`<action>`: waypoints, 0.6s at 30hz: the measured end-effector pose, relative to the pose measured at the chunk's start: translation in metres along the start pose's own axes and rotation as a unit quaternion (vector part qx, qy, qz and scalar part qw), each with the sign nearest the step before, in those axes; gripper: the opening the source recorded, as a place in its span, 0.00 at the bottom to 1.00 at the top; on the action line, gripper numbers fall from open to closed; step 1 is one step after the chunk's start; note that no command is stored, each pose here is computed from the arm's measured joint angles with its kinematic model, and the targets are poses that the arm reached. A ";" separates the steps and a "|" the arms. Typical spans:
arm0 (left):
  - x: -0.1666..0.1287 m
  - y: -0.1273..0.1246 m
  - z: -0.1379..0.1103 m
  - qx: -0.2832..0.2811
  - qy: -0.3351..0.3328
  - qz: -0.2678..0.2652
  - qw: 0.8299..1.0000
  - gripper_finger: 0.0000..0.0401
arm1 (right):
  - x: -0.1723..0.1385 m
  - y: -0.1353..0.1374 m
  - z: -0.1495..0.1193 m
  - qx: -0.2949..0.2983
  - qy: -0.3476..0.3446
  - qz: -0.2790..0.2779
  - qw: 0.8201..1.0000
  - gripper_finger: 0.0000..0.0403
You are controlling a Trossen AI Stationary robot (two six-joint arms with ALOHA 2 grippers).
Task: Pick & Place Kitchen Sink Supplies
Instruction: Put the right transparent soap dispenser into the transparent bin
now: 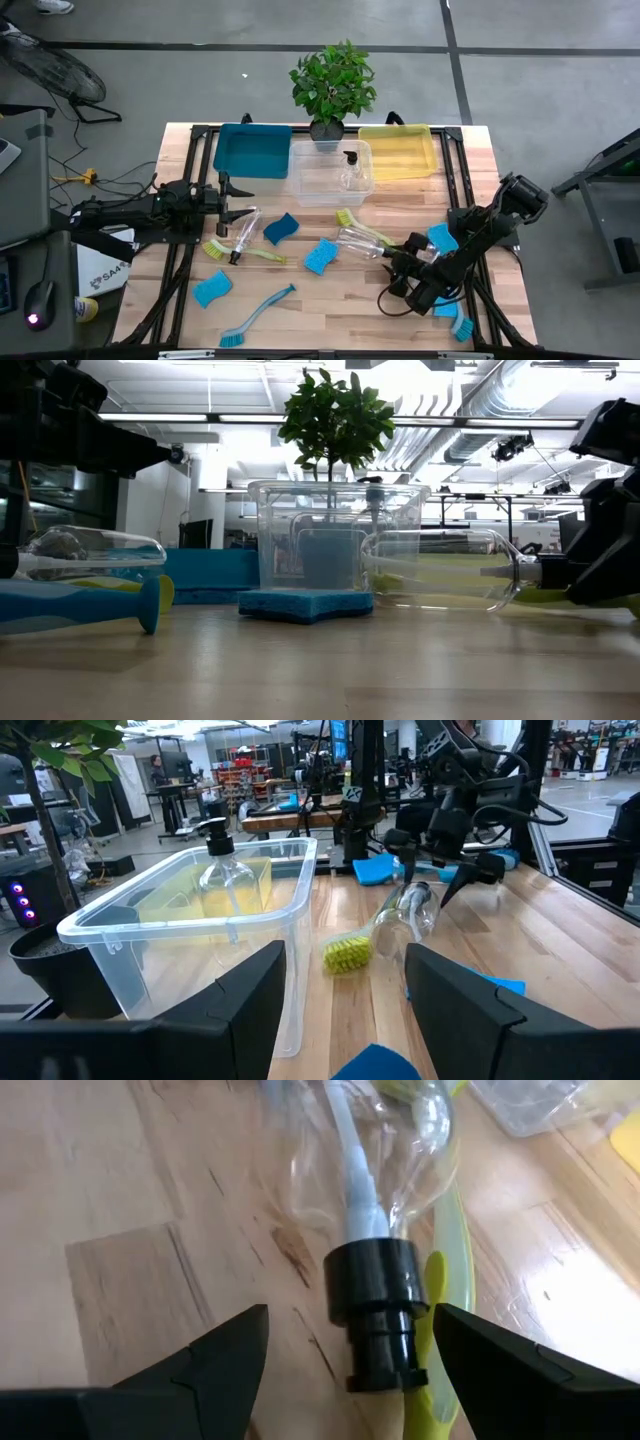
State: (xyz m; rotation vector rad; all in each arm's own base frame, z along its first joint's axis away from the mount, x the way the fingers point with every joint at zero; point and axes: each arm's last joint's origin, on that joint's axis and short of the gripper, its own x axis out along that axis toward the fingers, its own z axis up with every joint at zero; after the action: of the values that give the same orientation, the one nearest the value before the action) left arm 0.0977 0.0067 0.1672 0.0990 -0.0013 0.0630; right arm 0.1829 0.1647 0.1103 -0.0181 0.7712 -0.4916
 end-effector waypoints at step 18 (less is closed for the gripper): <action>0.000 0.000 0.000 0.000 0.000 0.000 1.000 0.50 | -0.001 0.001 0.002 -0.007 -0.008 0.006 1.000 0.44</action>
State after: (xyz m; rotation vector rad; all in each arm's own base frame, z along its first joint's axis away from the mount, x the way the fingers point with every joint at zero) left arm 0.0977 0.0067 0.1672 0.0990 -0.0015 0.0631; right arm 0.1844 0.1661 0.1123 -0.0308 0.7592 -0.4731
